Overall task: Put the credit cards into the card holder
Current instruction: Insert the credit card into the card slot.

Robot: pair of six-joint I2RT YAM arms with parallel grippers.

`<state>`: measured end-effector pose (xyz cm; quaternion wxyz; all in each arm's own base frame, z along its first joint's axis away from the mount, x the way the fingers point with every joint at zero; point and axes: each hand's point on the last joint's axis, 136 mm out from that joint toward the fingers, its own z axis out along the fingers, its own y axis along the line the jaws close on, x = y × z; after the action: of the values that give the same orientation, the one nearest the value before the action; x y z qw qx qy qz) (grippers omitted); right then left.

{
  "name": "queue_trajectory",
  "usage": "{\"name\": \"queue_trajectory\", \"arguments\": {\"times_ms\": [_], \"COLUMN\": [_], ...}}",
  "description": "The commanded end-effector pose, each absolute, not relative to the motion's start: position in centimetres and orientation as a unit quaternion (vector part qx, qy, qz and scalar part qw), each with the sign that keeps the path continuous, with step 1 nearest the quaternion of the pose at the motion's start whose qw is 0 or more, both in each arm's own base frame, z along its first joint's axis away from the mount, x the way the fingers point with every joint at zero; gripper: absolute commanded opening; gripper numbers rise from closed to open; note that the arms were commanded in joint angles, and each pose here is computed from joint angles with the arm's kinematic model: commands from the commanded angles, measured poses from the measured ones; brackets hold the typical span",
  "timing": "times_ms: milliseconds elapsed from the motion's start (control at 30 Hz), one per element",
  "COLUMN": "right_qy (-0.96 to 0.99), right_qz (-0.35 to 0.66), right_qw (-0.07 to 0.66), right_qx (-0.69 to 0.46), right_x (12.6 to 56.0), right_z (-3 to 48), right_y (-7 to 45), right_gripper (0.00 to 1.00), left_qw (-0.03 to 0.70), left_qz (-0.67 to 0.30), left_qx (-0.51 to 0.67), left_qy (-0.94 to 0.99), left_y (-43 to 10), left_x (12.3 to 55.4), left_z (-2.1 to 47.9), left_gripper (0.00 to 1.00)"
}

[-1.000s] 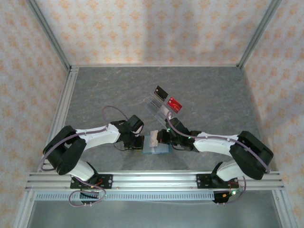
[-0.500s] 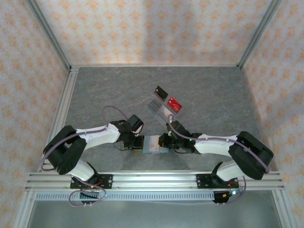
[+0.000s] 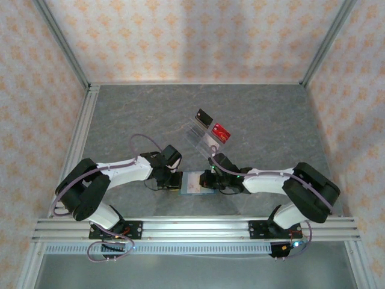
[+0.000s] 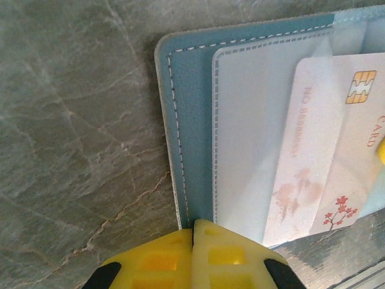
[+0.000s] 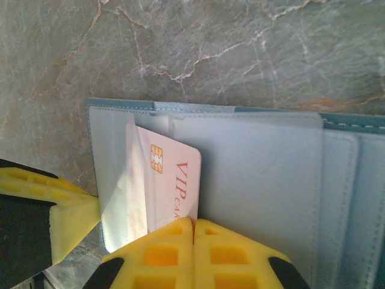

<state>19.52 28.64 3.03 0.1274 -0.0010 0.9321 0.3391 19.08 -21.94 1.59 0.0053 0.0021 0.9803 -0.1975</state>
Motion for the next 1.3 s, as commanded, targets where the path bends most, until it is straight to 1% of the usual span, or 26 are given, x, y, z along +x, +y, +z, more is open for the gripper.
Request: {"name": "queue_trajectory", "arguments": {"times_ms": [0,367,700,900,967,1033,1133,1200,1267], "right_qy": [0.931,0.925,0.925,0.926,0.928,0.930,0.933,0.935,0.936], "right_qz": [0.342,0.358,0.358,0.351,0.345,0.334,0.320,0.312,0.307], "right_qw": [0.129,0.128,0.127,0.136,0.144,0.152,0.165,0.168,0.168], "right_qx": [-0.008,-0.003,-0.012,-0.005,-0.008,-0.013,-0.019,-0.025,-0.032], "right_x": [19.9,20.5,20.2,20.4,20.4,20.5,20.6,20.5,20.5], "right_z": [3.1,3.4,3.3,3.5,4.2,5.0,6.0,6.5,6.8], "right_y": [29.5,30.9,32.4,32.2,31.8,31.3,30.5,30.2,30.1], "right_gripper": [0.00,0.00,0.00,0.00,0.04,0.13,0.23,0.28,0.29], "left_qw": [-0.012,-0.011,-0.010,-0.010,-0.010,-0.011,-0.011,-0.012,-0.013], "left_qz": [-0.157,-0.157,-0.161,-0.161,-0.160,-0.157,-0.157,-0.158,-0.158], "left_qx": [-0.009,-0.011,-0.014,-0.012,-0.012,-0.013,-0.016,-0.018,-0.019], "left_qy": [0.988,0.987,0.987,0.987,0.987,0.987,0.987,0.987,0.987], "left_y": [-20.2,-19.8,-19.7,-19.7,-19.6,-19.5,-19.4,-19.4,-19.3], "left_x": [18.4,18.0,17.7,17.7,17.6,17.6,17.4,17.4,17.3], "left_z": [0.0,0.0,-0.1,0.0,-0.1,-0.2,-0.4,-0.5,-0.6], "left_gripper": [0.05,0.05,0.05,0.05,0.05,0.05,0.05,0.05,0.05]}}
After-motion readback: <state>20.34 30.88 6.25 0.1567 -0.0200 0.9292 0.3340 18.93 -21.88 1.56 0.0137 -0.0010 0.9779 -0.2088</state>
